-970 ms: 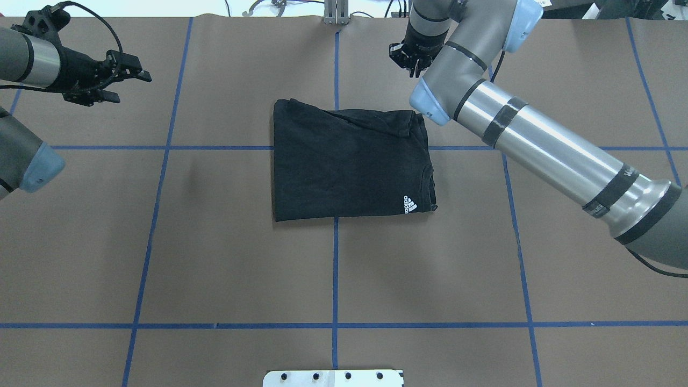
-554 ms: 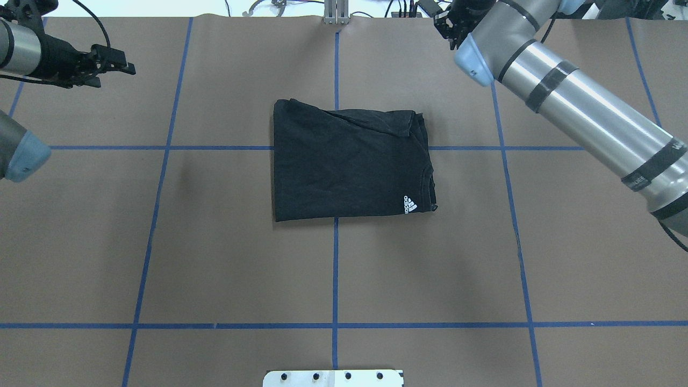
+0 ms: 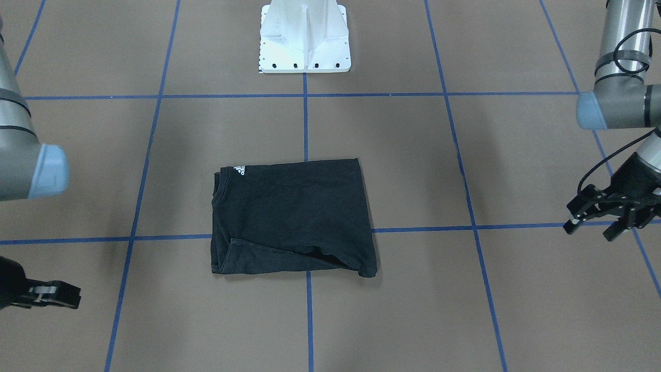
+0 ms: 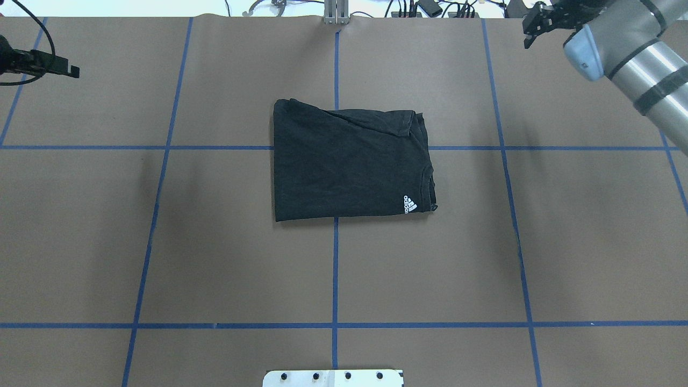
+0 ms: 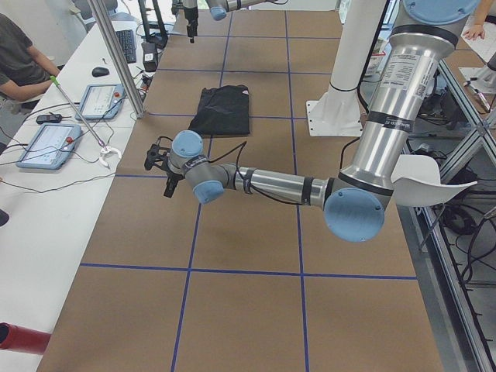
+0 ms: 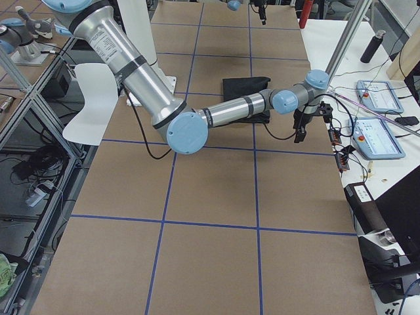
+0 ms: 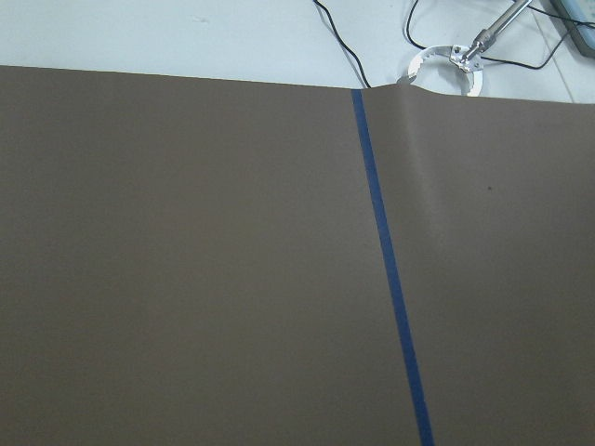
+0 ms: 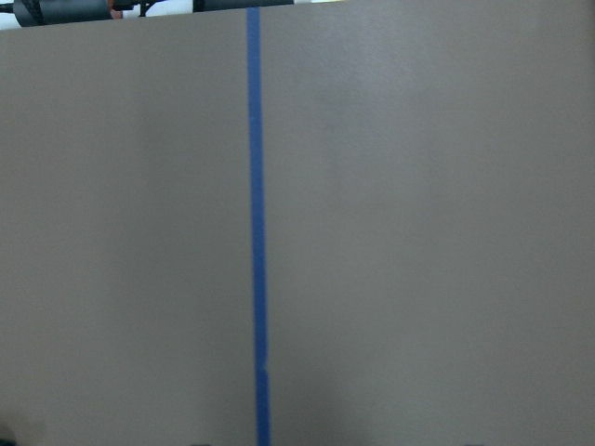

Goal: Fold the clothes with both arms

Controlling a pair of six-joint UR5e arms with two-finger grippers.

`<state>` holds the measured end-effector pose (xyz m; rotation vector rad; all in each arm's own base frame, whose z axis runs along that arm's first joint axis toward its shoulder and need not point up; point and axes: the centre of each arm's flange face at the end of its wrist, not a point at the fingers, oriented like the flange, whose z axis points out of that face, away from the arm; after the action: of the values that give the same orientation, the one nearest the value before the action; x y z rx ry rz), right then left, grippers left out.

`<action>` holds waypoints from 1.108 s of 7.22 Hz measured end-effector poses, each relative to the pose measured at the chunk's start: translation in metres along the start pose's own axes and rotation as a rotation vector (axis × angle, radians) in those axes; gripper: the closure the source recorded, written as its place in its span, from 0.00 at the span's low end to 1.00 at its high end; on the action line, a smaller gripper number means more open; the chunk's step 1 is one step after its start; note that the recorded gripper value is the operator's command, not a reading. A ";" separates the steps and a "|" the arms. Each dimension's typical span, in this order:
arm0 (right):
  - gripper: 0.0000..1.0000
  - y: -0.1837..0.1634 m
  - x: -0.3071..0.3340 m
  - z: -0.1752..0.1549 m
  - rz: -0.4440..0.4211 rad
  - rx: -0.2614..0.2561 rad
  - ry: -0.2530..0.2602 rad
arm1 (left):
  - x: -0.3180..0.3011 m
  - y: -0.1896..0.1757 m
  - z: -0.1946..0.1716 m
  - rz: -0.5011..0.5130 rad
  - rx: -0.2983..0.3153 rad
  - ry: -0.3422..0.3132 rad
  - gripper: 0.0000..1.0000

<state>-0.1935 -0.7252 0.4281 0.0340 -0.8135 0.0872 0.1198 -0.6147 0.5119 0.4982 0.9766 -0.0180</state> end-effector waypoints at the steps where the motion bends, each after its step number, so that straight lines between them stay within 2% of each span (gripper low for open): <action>1: 0.00 0.023 0.048 0.000 -0.022 -0.002 -0.002 | -0.039 0.007 -0.025 0.092 0.001 -0.012 0.00; 2: 0.00 0.043 0.099 -0.002 -0.049 -0.009 -0.001 | -0.075 0.024 -0.044 0.189 -0.008 -0.024 0.00; 4: 0.00 0.074 0.182 -0.008 -0.069 -0.019 -0.008 | -0.120 0.058 -0.067 0.277 -0.020 -0.049 0.00; 6: 0.00 0.108 0.251 -0.006 -0.135 -0.034 0.001 | -0.158 0.085 -0.091 0.303 -0.019 -0.082 0.00; 8: 0.00 0.136 0.300 -0.014 -0.161 -0.027 0.001 | -0.174 0.090 -0.107 0.286 -0.001 -0.105 0.00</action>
<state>0.0093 -0.5691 0.6362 0.0734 -0.8077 -0.0754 -0.0423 -0.5265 0.6375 0.6261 0.7956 0.2109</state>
